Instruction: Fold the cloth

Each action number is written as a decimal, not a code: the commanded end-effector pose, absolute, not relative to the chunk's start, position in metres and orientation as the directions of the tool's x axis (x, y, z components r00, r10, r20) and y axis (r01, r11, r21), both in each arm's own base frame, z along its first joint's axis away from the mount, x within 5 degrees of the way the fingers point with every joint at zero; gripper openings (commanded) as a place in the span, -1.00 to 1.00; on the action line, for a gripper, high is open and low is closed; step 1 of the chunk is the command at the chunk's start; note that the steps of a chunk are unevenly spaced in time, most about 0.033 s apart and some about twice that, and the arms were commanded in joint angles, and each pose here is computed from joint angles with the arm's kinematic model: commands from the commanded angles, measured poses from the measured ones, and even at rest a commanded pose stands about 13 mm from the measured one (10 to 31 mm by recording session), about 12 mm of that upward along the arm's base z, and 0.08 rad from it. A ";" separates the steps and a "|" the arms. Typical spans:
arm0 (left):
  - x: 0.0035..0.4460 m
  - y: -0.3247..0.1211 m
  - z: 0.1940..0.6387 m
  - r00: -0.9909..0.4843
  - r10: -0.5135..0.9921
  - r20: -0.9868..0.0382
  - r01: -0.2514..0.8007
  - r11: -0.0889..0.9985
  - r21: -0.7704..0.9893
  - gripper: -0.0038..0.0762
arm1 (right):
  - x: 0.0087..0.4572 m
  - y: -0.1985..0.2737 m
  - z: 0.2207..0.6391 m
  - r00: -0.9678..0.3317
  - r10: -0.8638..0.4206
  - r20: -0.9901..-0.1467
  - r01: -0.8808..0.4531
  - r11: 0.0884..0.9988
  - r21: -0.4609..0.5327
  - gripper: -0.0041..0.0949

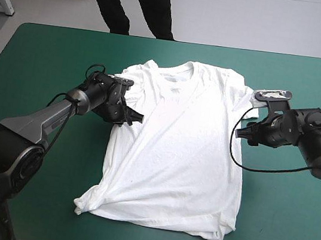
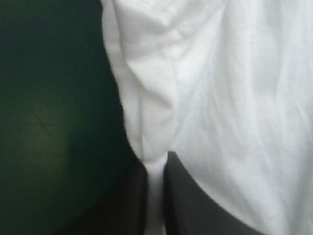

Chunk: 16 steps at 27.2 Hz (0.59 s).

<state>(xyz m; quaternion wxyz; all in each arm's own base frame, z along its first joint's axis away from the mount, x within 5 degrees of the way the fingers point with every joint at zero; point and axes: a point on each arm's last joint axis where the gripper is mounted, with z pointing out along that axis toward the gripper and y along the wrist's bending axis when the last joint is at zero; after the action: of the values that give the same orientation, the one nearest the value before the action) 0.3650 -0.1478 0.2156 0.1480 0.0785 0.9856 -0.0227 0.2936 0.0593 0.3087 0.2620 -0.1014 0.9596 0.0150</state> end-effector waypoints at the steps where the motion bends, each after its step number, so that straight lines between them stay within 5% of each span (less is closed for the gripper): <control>1: 0.366 -0.147 0.239 -0.916 0.152 -0.370 0.174 0.984 -0.027 -0.93 | 0.307 0.062 0.309 -0.824 -0.184 -0.536 -0.215 0.977 -0.004 0.25; 16: 0.364 -0.151 0.239 -0.923 0.146 -0.357 0.182 0.981 -0.067 -0.93 | 0.376 0.079 0.263 -0.854 -0.189 -0.484 -0.228 0.973 0.021 0.25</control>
<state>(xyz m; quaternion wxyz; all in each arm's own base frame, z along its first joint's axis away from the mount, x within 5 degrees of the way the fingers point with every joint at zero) 0.3647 -0.1494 0.2152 0.1463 0.0892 0.9848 -0.0296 0.3662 0.0799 0.2410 0.1977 -0.1075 0.9736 0.0375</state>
